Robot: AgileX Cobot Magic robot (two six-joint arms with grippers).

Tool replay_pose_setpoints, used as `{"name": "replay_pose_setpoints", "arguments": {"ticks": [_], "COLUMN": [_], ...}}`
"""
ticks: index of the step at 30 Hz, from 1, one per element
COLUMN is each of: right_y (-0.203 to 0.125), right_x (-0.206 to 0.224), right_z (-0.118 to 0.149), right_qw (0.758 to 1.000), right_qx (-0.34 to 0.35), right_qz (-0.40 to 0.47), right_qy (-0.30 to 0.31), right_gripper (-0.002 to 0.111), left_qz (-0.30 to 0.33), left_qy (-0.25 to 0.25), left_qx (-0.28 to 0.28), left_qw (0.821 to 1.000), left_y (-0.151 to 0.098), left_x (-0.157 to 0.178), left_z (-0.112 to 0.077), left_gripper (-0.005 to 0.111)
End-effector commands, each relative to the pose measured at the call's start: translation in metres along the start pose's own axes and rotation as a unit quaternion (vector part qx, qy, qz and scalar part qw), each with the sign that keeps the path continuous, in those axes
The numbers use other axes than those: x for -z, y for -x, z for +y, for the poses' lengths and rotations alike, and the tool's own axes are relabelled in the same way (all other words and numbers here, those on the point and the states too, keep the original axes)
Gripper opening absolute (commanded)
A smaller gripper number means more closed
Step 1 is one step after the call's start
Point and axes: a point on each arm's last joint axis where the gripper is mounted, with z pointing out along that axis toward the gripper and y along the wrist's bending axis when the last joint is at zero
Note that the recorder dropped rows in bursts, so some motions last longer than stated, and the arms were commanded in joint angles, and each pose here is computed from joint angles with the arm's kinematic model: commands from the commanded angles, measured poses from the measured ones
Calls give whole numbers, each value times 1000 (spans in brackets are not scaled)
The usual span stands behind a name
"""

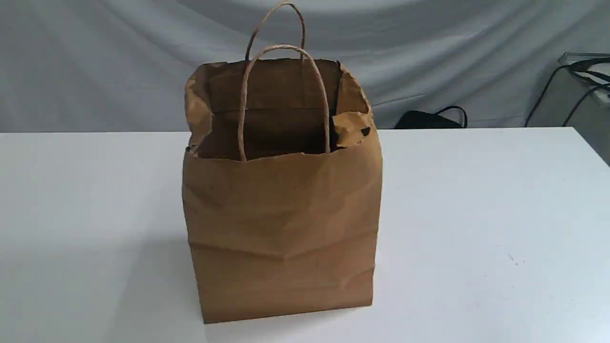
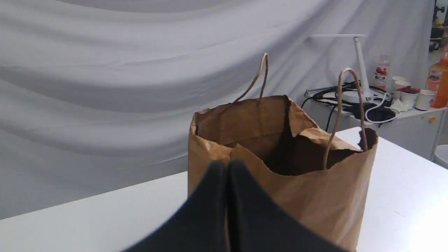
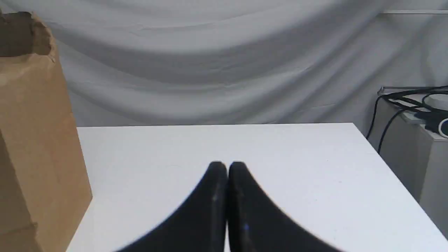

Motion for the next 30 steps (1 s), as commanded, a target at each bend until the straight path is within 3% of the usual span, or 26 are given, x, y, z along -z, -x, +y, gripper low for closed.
{"name": "replay_pose_setpoints", "arguments": {"ticks": [1,5,7,13,19,30], "right_y": [-1,-1,-1,-1,-1,-1], "right_x": [0,0,0,0,0,0], "right_z": [0,0,0,0,0,0], "right_qw": [1000,1000,1000,1000,1000,1000], "right_qx": [-2,-2,-2,-2,-2,-2], "right_qz": [1,1,1,1,1,1], "right_qy": [-3,-3,-3,-3,-3,-3], "right_gripper": [0,0,0,0,0,0], "left_qz": [-5,-3,-2,-19,-56,-45], "left_qy": [3,3,10,80,156,174], "left_qx": [4,0,-41,-91,-101,-58], "left_qw": [1000,1000,999,992,981,982], "left_y": [0,-1,-1,-10,-54,-127], "left_x": [1,1,2,15,27,27], "left_z": [0,0,1,10,18,23], "left_gripper": [0,0,0,0,0,0]}}
